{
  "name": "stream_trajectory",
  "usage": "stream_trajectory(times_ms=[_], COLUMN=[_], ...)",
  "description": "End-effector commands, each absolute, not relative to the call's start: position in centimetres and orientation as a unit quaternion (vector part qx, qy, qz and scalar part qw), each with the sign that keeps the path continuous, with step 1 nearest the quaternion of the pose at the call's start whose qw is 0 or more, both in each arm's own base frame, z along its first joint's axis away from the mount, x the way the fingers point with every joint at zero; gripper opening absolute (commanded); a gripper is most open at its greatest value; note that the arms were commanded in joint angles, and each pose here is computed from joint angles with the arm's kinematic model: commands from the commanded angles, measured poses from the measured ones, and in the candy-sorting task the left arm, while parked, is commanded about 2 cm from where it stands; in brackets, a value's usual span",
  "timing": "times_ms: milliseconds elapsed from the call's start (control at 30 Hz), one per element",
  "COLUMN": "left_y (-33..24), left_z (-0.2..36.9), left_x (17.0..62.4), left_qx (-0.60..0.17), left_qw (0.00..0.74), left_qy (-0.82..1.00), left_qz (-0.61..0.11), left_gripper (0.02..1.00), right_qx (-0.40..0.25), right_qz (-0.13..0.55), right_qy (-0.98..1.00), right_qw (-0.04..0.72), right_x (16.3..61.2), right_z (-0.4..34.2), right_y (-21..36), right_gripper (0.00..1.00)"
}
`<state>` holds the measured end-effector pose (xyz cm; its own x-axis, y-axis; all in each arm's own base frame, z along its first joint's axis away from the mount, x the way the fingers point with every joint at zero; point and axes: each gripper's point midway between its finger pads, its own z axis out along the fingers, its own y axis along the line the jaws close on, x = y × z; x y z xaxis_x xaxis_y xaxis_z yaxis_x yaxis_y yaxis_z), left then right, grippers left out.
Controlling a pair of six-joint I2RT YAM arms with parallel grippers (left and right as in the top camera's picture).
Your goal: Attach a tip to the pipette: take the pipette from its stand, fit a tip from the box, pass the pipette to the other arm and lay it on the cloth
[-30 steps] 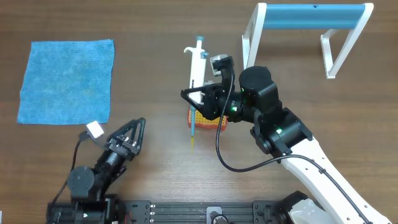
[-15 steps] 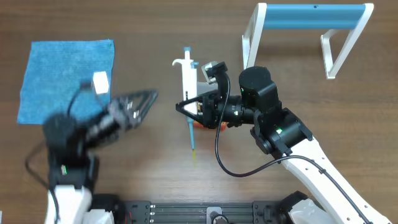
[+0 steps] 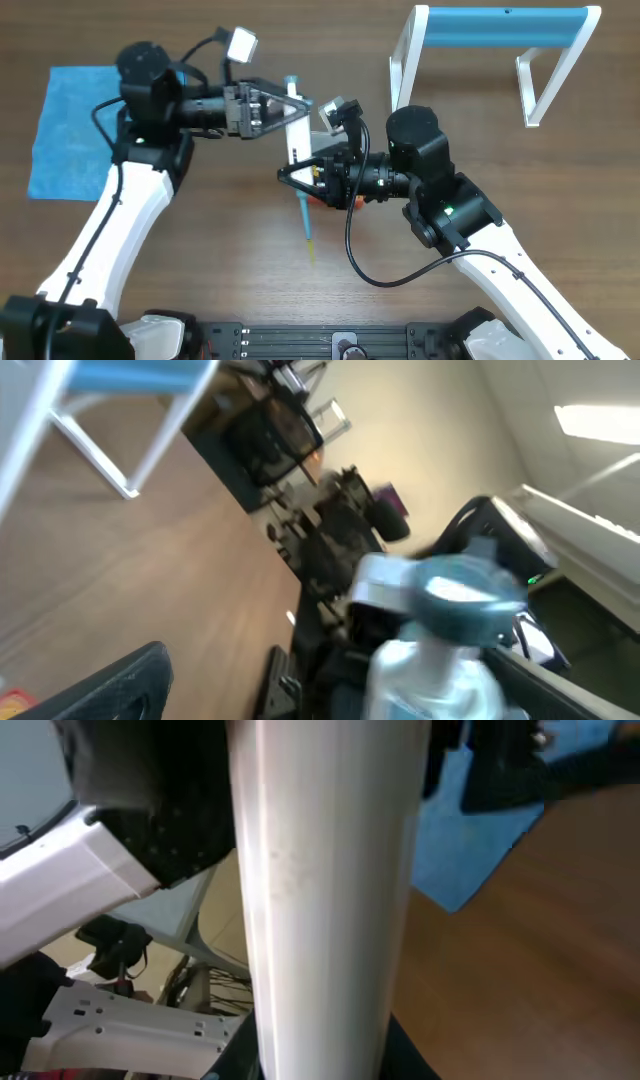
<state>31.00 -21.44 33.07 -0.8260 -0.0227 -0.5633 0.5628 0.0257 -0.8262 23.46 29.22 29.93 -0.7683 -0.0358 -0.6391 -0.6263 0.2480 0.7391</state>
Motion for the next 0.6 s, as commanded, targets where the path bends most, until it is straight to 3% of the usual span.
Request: stream_trajectory(times_ms=[33,100,167,267,367,600], left_y=[-23.0,-23.2,-23.1,-23.1,-23.1,-23.1], left_z=[33.6,33.6,33.6,33.6,33.6,33.6], left_x=[30.1,30.1,30.1,30.1,30.1,30.1], left_qx=[0.229,0.230,0.230,0.230,0.230,0.229], left_qw=[0.205,0.205,0.204,0.204,0.204,0.205], left_qy=[0.670,0.670,0.670,0.670,0.670,0.671], left_qz=[-0.675,-0.675,-0.675,-0.675,-0.675,-0.675], left_gripper=[0.954,0.862,0.441,0.411,0.036,0.029], right_qx=[-0.243,-0.243,-0.243,-0.244,-0.243,-0.233], right_qz=[0.576,0.576,0.576,0.575,0.575,0.562], right_qy=[0.731,0.731,0.731,0.731,0.731,0.742], right_qw=[0.273,0.274,0.274,0.275,0.276,0.284], right_x=[23.2,23.3,23.3,23.3,23.3,24.3], right_z=[30.9,31.0,30.9,30.9,30.9,30.4], right_y=[29.3,29.3,29.3,29.3,29.2,28.3], right_gripper=[0.073,0.073,0.073,0.073,0.073,0.075])
